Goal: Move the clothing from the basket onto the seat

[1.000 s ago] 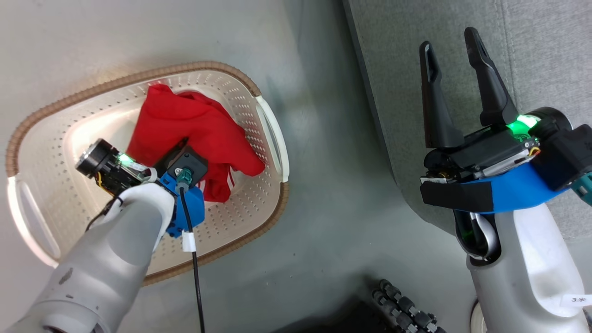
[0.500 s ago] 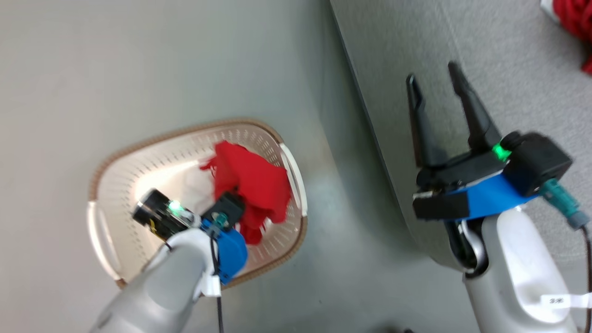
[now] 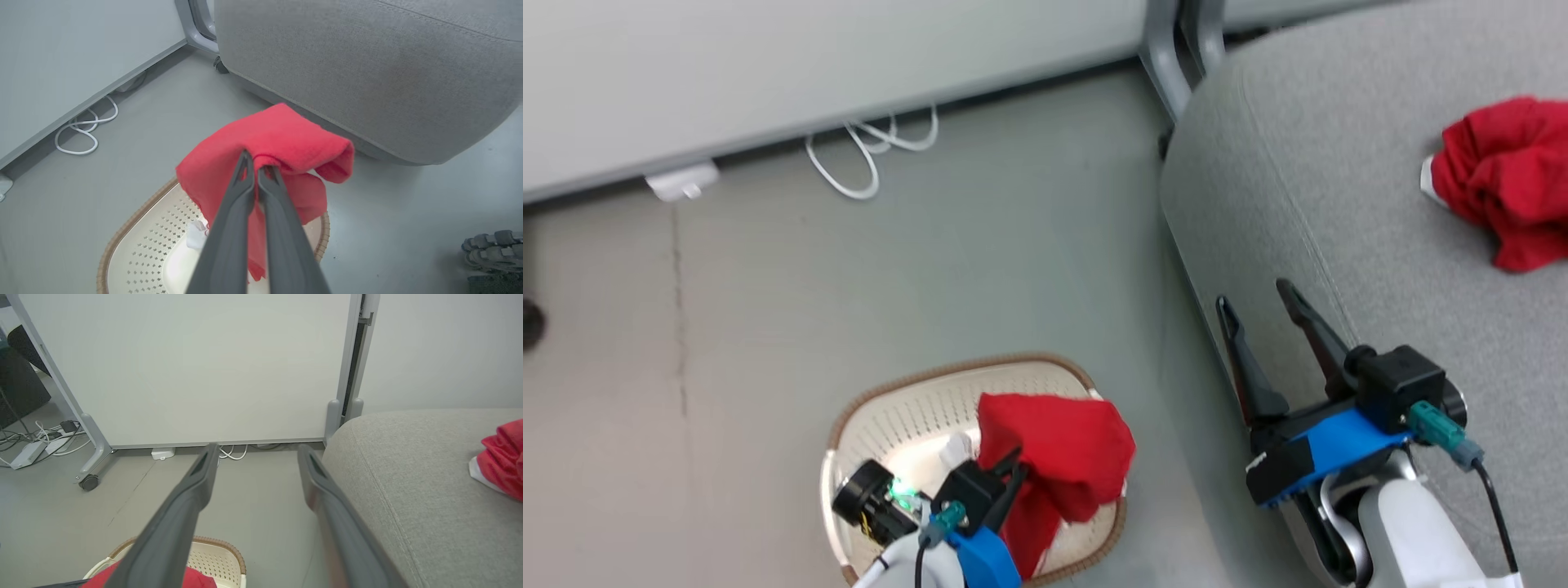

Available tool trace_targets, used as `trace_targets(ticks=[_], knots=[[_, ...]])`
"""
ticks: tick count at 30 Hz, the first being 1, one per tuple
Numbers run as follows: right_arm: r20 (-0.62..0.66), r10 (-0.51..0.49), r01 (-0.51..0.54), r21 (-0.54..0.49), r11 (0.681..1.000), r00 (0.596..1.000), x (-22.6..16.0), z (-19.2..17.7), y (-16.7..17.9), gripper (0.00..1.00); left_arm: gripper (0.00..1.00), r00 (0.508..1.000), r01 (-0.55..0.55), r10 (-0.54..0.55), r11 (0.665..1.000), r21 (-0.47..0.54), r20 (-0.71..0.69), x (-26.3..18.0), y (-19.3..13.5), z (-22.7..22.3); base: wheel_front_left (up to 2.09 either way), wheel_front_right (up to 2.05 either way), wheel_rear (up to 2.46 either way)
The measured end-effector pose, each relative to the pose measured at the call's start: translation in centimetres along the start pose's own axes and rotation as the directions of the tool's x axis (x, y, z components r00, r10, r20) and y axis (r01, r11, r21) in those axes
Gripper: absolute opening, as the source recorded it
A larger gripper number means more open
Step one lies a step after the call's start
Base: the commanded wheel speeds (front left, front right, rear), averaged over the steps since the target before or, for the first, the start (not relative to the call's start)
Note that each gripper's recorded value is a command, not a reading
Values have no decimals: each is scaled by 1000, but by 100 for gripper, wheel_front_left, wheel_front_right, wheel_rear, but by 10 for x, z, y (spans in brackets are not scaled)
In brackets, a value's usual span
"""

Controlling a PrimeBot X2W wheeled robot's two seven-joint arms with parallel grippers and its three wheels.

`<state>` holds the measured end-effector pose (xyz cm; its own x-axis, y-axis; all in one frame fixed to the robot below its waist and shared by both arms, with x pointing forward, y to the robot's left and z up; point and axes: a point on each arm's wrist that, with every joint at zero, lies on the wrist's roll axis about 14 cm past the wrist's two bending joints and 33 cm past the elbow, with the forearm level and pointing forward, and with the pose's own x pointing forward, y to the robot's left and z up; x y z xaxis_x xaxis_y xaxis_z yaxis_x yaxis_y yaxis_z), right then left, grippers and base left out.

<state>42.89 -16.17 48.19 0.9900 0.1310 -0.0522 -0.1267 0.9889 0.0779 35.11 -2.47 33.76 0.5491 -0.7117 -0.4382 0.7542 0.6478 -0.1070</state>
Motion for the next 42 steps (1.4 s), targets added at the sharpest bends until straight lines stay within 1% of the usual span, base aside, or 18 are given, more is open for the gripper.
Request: trace_targets(ticks=[3, 7, 11, 13, 20, 26, 36, 42], knots=[[16, 20, -20, 7, 1000, 1000, -11, 10, 10, 100, 0, 997, -30, 29, 999, 17, 65, -19, -7, 17, 0, 0, 0], [35, 44, -45, 17, 999, 998, -27, 21, 22, 100, 0, 978, -94, 84, 995, 44, 190, -32, 8, 66, 0, 0, 0], [64, 78, -79, 20, 997, 995, -36, 33, 36, 100, 0, 957, -133, 120, 991, 33, 263, -46, 9, 93, 0, 0, 0], [77, 97, -99, 17, 995, 992, -38, 39, 43, 100, 0, 940, -152, 133, 988, 37, 314, -51, 15, 115, 0, 0, 0], [90, 130, -132, 18, 991, 987, -40, 45, 55, 100, 0, 903, -146, 136, 989, -8, 406, -57, 17, 159, 0, 0, 0], [79, 155, -157, 19, 987, 985, -41, 42, 64, 100, 0, 887, -134, 133, 991, -30, 443, -58, 20, 190, 0, 0, 0], [77, 196, -199, 23, 980, 977, -44, 42, 78, 100, 0, 877, -106, 91, 994, 6, 472, -57, 14, 236, 0, 0, 0], [78, 194, -197, 29, 980, 978, -46, 42, 77, 100, 0, 885, -93, 72, 995, 23, 461, -53, 9, 237, 0, 0, 0]])
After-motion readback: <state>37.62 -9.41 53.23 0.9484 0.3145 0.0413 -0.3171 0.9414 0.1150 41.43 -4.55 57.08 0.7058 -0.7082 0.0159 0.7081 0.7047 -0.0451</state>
